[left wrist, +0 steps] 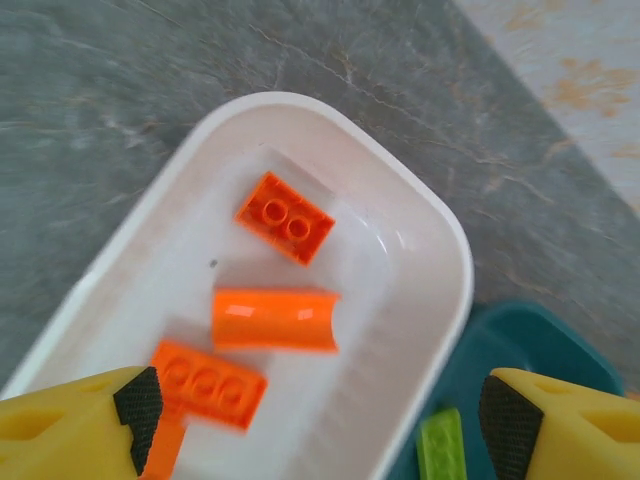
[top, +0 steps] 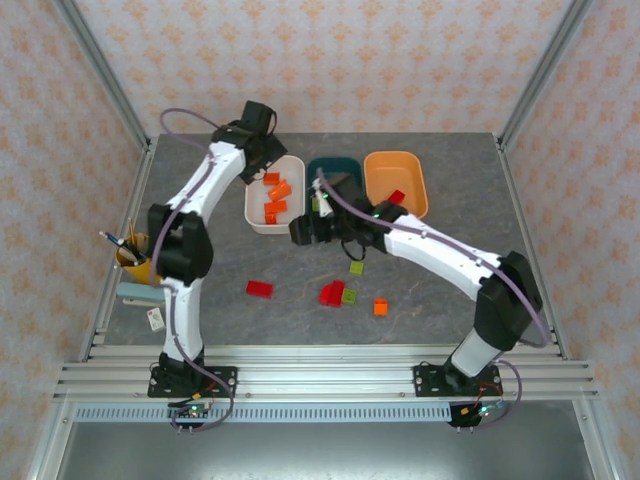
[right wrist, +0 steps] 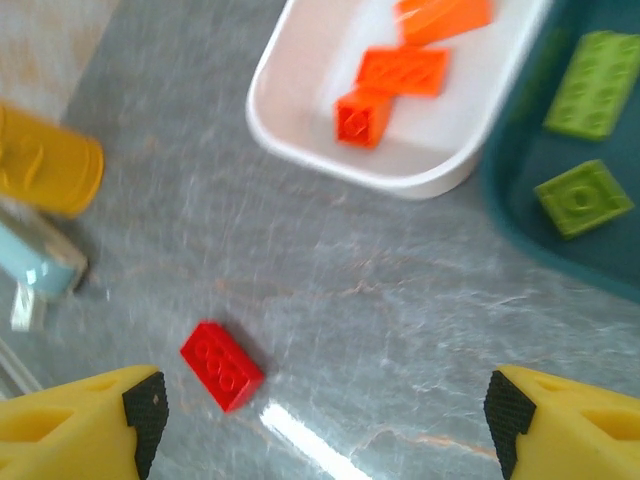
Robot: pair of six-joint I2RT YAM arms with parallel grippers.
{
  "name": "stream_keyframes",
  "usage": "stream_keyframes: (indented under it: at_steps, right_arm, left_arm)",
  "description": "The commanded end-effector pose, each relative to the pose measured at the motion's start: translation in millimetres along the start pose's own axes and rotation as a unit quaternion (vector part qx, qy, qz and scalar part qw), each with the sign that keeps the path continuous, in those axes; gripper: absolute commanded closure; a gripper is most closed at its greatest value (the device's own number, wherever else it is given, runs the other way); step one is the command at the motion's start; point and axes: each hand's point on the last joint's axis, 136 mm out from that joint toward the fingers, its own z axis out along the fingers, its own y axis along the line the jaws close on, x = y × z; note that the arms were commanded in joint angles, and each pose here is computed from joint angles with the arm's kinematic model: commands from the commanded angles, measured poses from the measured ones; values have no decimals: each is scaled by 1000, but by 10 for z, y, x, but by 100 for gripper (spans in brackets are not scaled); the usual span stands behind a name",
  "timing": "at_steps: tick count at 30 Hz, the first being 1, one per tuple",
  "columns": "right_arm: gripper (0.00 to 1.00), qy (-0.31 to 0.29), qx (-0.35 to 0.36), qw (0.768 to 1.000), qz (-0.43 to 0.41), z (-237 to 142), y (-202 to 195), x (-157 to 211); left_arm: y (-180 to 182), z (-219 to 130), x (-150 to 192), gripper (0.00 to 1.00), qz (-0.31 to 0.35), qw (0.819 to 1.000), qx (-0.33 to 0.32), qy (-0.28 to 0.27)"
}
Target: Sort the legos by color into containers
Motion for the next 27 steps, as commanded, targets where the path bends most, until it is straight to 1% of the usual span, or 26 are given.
stream_keyframes:
  at_steps: [1, 5, 7, 11, 14, 18, 22, 27]
  right_arm:
    - [16, 64, 6, 991, -120, 206, 221, 339]
    - [16, 111, -16, 977, -181, 442, 566, 629]
    - [16, 131, -16, 970, -202, 564, 680, 750]
    - [16, 183, 4, 958, -220, 818, 766, 948]
    - [15, 207, 17, 951, -230, 973, 809, 1045]
    - [15, 218, 28, 944, -247, 1135, 854, 1128]
    - [17, 229, 79, 938, -248, 1303, 719, 1140]
    - [20, 227, 104, 937, -243, 1455, 675, 1106]
  left_arm:
    - [316, -665, 76, 14, -10, 1000, -9, -19]
    - [1012, -1120, 314, 13, -29, 998, -48, -35]
    - [1359, -1300, 467, 12, -40, 996, -66, -39]
    - [2010, -1590, 799, 12, -63, 993, -90, -40]
    - [2365, -1748, 998, 12, -73, 992, -97, -39]
    - [2655, -1936, 1142, 12, -76, 991, -99, -43]
    - [2814, -2056, 1232, 11, -80, 990, -106, -38]
    - [2955, -2163, 1291, 11, -86, 990, -109, -41]
